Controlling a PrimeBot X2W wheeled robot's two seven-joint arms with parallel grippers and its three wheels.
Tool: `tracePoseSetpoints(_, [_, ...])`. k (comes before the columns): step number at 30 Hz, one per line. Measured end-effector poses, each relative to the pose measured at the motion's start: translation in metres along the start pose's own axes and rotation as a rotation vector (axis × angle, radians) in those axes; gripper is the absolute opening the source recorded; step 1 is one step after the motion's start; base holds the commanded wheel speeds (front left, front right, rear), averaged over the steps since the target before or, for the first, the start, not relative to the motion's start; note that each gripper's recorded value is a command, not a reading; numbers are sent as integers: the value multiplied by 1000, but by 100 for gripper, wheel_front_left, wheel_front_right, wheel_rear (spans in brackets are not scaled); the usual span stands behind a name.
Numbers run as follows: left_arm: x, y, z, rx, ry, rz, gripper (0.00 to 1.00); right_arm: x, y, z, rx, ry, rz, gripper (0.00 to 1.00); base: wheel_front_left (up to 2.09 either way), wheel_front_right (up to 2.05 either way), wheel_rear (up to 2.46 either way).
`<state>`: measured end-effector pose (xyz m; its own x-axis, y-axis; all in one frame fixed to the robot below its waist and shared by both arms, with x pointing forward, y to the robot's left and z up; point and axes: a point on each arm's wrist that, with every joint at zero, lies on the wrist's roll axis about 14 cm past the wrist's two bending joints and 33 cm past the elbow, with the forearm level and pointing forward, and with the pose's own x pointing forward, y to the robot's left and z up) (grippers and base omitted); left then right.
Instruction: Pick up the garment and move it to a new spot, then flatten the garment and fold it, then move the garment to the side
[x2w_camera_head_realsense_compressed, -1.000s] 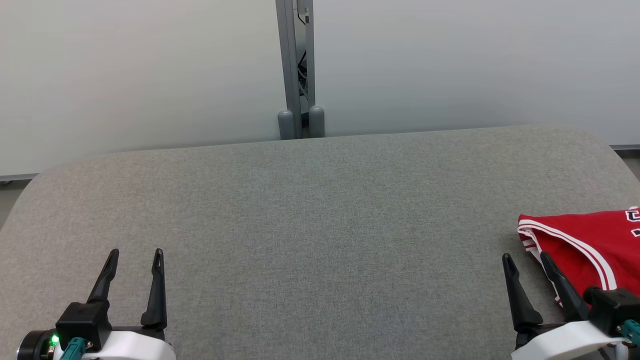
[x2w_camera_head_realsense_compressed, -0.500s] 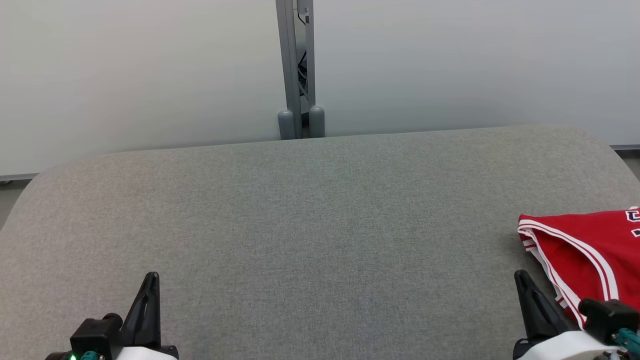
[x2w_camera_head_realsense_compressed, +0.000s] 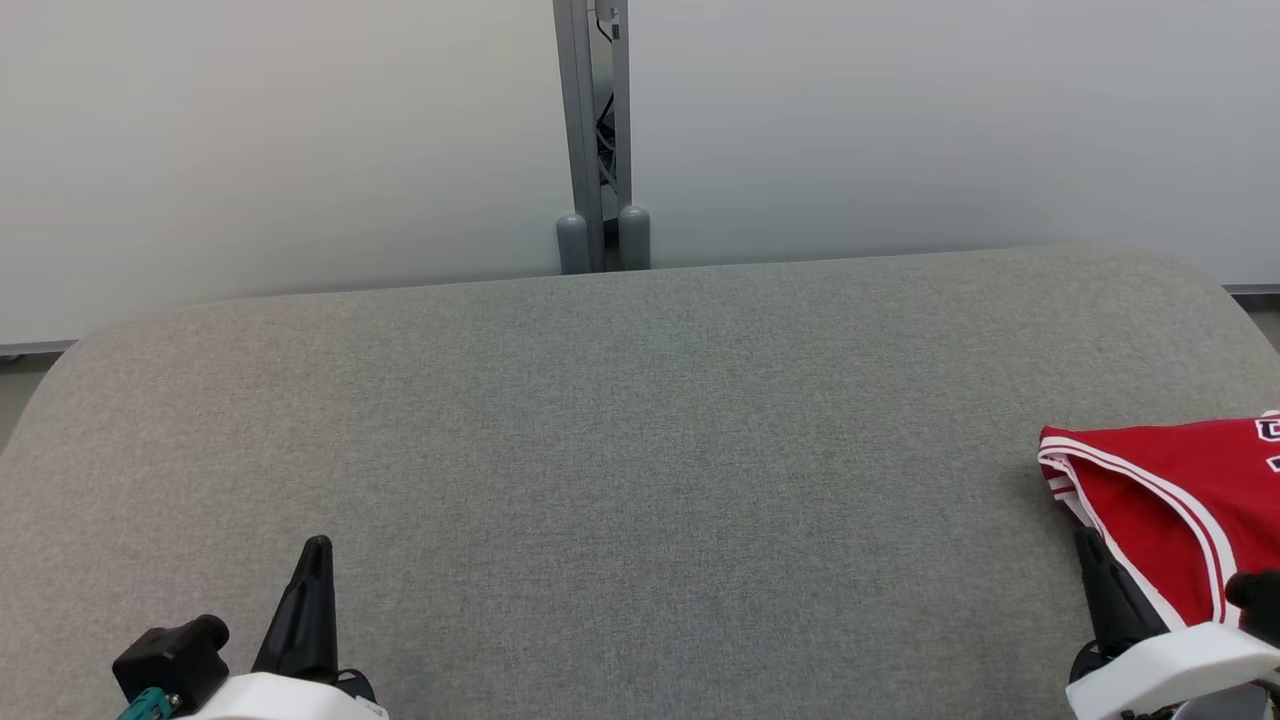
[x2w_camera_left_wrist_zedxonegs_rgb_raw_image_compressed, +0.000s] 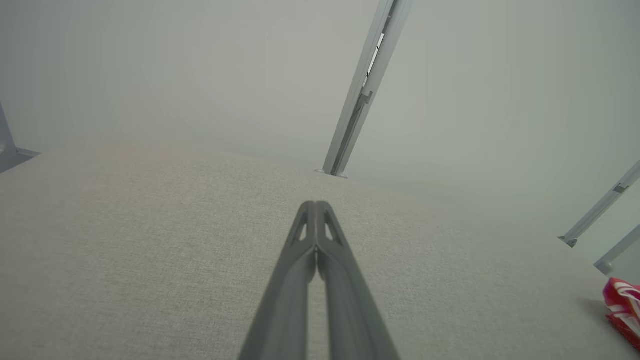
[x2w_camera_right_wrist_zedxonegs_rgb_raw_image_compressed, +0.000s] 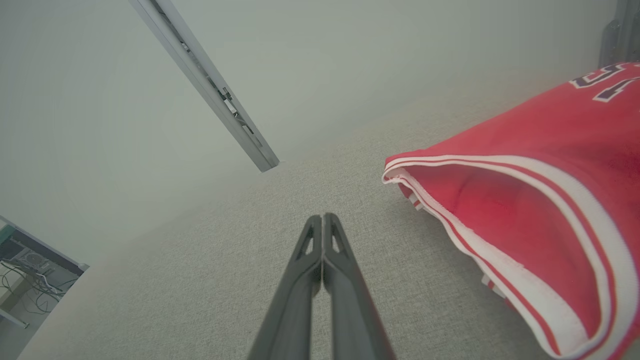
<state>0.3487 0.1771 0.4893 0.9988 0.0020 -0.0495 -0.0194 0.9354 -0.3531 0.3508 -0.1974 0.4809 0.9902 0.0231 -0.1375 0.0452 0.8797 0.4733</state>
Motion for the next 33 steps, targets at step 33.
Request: tracePoseSetpoints(33, [12, -16, -6, -483, 19, 1, 0, 20, -28, 15, 436, 38, -37, 0, 0, 0, 0])
